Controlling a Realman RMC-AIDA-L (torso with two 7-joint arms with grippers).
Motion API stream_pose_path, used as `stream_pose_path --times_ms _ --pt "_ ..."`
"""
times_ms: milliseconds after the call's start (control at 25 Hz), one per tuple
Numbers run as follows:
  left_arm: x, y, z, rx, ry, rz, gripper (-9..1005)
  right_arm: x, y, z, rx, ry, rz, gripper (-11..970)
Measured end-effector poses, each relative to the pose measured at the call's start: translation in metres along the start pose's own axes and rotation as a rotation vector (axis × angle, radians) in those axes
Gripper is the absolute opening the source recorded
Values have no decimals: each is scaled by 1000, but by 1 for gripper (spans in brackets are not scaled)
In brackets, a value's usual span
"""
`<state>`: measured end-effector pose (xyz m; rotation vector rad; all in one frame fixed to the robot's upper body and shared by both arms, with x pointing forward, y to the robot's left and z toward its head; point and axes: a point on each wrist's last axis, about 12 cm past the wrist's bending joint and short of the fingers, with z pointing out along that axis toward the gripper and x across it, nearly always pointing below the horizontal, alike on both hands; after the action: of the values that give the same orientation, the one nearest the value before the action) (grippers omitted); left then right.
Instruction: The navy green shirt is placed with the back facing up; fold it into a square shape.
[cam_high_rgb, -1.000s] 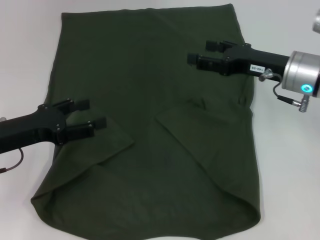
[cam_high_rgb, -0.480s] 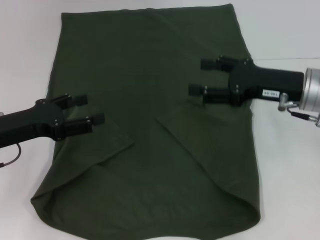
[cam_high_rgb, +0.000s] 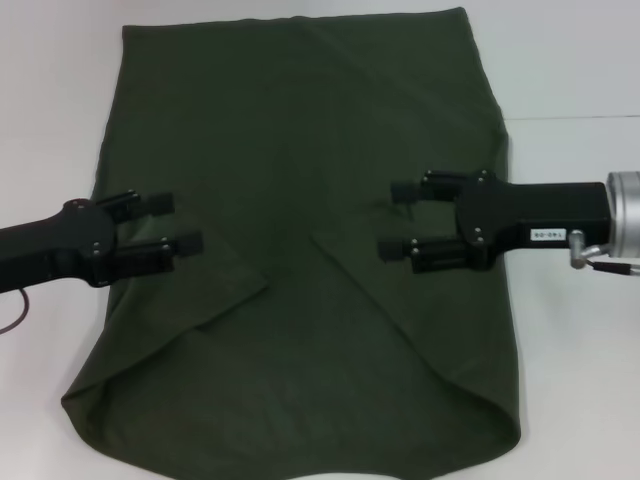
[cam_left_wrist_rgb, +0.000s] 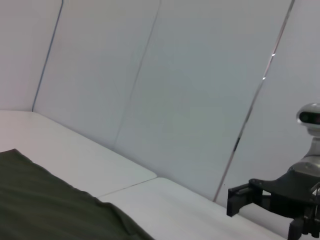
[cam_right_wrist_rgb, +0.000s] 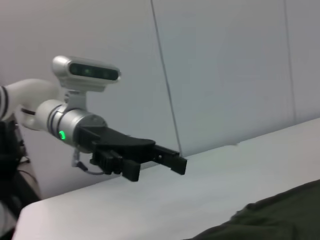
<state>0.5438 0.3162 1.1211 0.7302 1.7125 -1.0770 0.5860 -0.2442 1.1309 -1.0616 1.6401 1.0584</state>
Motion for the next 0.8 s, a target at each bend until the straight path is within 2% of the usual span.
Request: stream_pose_path --times_ms 120,200,480,600,800 --pt "-4 -2 -5 17 5 -23 879 -1 3 -6 -30 1 37 884" --pt "-7 -3 -9 24 23 -56 878 -3 2 -12 -39 7 102 884" --pt "-22 7 -25 -31 171 -243 877 -2 -5 -24 9 135 464 884" --pt "-26 11 -27 -55 232 -313 877 1 -7 -27 39 177 572 884" --pt "-23 9 -29 -52 260 -404 876 5 -9 -37 68 216 647 884"
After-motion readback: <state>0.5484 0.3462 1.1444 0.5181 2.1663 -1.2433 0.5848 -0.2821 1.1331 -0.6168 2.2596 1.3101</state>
